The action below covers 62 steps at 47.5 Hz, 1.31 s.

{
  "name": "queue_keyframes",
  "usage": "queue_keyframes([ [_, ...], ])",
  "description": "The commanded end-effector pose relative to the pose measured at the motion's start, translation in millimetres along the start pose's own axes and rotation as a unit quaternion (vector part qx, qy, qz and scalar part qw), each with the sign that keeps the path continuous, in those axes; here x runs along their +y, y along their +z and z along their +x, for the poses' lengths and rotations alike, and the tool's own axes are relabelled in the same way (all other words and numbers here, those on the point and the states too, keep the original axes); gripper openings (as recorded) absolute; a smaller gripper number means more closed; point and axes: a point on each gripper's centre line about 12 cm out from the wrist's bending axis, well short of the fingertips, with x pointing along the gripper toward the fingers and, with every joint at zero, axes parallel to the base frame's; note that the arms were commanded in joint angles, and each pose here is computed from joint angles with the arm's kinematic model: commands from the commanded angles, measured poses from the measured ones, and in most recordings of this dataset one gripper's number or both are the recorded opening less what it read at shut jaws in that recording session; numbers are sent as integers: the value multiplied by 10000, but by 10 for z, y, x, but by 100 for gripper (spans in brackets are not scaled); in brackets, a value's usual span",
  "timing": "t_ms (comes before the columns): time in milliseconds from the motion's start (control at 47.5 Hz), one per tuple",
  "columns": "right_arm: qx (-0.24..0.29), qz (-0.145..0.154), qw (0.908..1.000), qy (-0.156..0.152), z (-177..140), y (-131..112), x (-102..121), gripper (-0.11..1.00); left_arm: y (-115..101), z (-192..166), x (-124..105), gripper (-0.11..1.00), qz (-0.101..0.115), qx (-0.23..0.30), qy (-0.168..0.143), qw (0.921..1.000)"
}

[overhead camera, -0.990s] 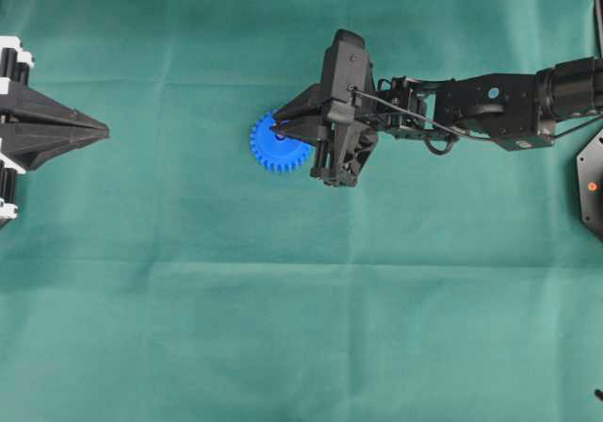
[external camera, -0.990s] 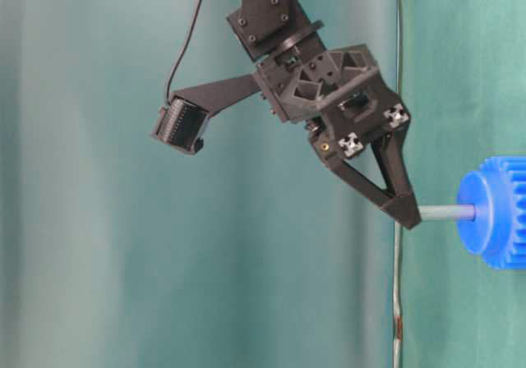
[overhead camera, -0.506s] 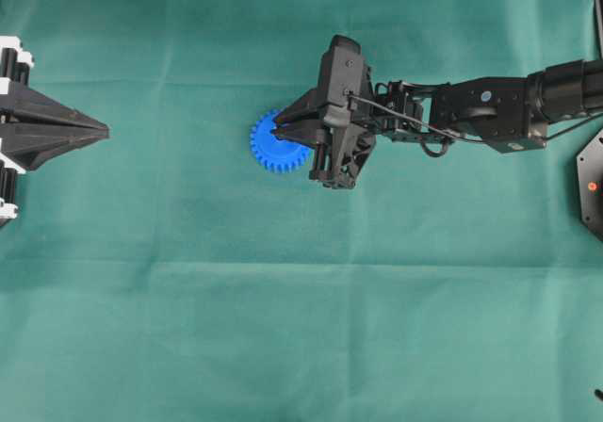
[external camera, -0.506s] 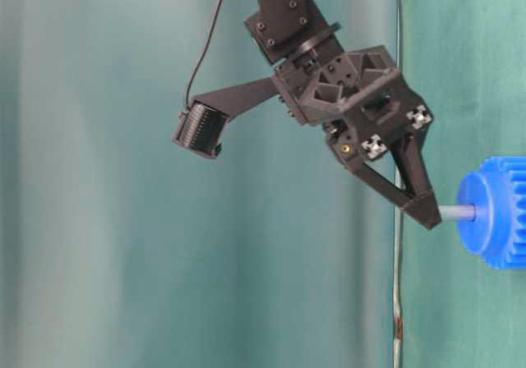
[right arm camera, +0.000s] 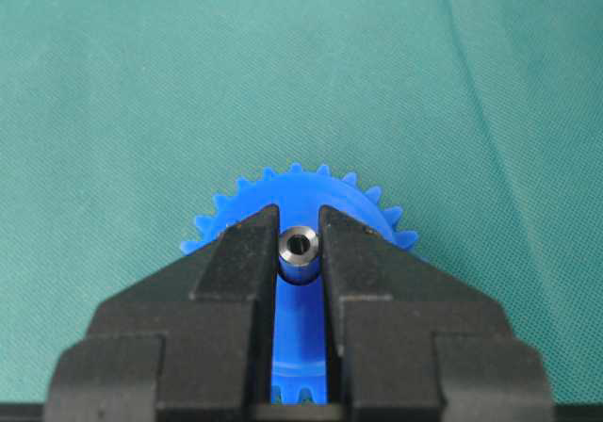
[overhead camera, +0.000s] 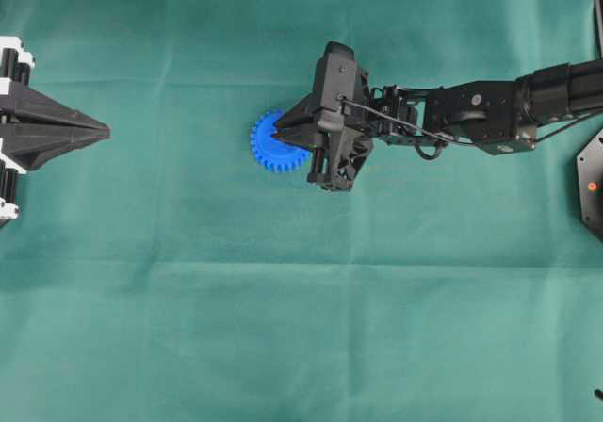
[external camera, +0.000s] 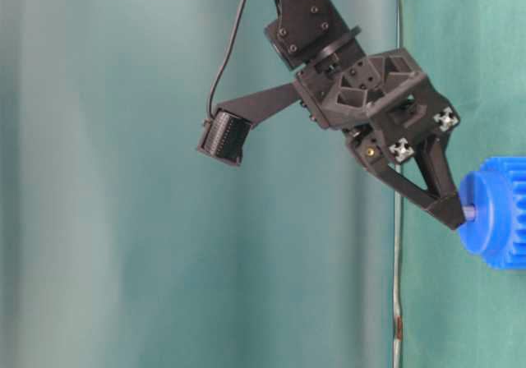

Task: Insert the shaft placed at a random location into the center hole of the medium gear at another random location.
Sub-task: 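Lower the shaft into the gear's center hole with the right gripper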

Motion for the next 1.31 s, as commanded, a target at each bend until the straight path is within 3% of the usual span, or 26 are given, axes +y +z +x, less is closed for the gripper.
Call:
queue_keyframes([
  [0,-253,125,9996,5,-5,157,4,12,79,25,-1,0,15,-92,-3,10000],
  [843,-222,124,9997,3,13,131,3,14,79,25,-1,0,15,-92,-3,10000],
  [906,-222,132,9997,3,13,131,3,25,79,25,-1,0,15,-92,-3,10000],
  [1075,-230,132,9996,3,13,133,3,76,79,25,-1,0,15,-92,-3,10000],
  [1138,-237,132,9996,3,14,139,4,90,79,25,-1,0,15,-92,-3,10000],
  [1285,-230,140,9996,3,13,133,3,86,77,25,-1,0,15,-84,-3,10000],
])
